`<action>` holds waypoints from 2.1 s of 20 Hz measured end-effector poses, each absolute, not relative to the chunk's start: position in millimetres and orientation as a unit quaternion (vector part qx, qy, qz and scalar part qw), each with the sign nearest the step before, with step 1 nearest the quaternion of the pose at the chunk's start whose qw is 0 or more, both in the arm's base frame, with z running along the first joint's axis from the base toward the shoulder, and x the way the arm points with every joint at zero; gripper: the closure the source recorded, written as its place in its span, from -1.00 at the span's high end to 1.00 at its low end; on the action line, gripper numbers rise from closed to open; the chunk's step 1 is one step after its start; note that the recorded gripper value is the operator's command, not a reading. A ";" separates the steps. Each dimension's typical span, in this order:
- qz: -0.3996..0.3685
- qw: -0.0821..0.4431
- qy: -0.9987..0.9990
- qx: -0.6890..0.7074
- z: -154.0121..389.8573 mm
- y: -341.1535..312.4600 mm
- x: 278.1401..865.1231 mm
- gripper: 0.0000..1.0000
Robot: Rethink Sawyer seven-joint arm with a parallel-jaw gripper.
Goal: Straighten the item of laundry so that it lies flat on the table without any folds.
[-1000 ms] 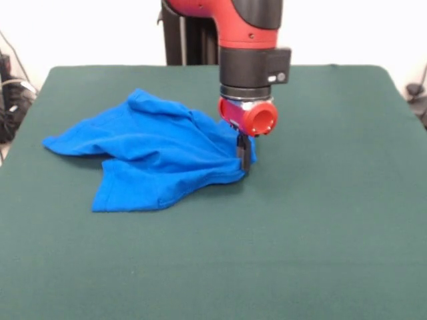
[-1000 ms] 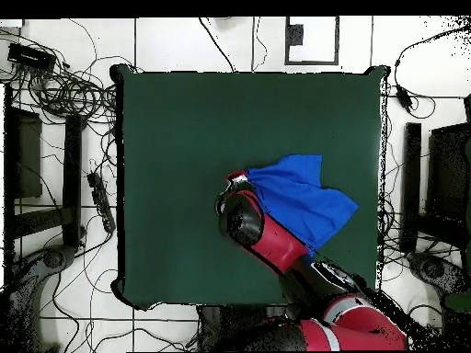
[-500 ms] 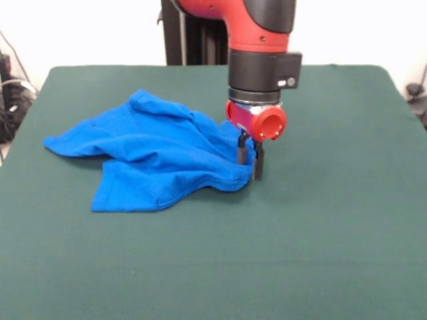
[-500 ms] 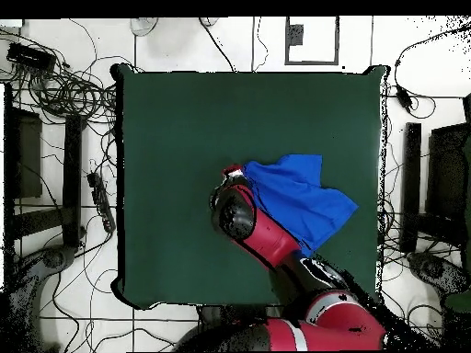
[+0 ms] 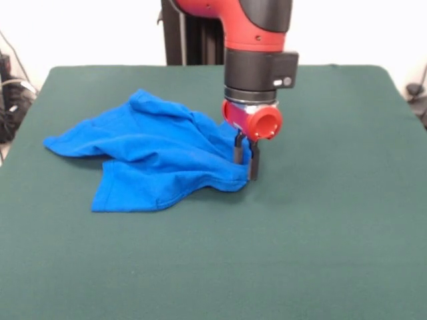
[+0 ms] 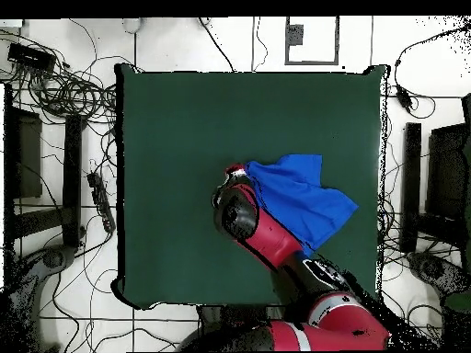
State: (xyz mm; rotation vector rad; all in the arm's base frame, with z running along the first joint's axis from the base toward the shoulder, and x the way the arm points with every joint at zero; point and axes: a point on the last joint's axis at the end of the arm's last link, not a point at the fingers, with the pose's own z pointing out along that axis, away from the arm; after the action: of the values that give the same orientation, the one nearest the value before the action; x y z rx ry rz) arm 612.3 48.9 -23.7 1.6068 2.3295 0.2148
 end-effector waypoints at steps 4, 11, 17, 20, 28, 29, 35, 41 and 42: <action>0.072 0.145 0.806 0.569 -17.9 49.2 608.1 1.00; 0.074 0.095 0.804 0.582 8.8 67.0 589.6 1.00; 0.086 0.057 0.806 0.583 43.2 84.0 578.9 1.00; 0.090 0.043 0.801 0.590 56.9 90.8 574.6 1.00; 0.071 0.018 0.795 0.602 60.6 84.2 554.0 1.00; 0.068 0.016 0.795 0.603 60.0 81.8 551.5 1.00; 0.039 0.000 0.783 0.621 44.6 65.5 533.8 1.00; 0.016 -0.026 0.769 0.638 21.2 61.8 516.2 1.00; 0.014 -0.029 0.766 0.642 16.0 59.8 514.3 1.00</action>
State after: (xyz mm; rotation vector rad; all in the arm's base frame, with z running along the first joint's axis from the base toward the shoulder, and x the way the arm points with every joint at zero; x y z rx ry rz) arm 514.3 59.8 16.0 2.0546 2.4533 0.0435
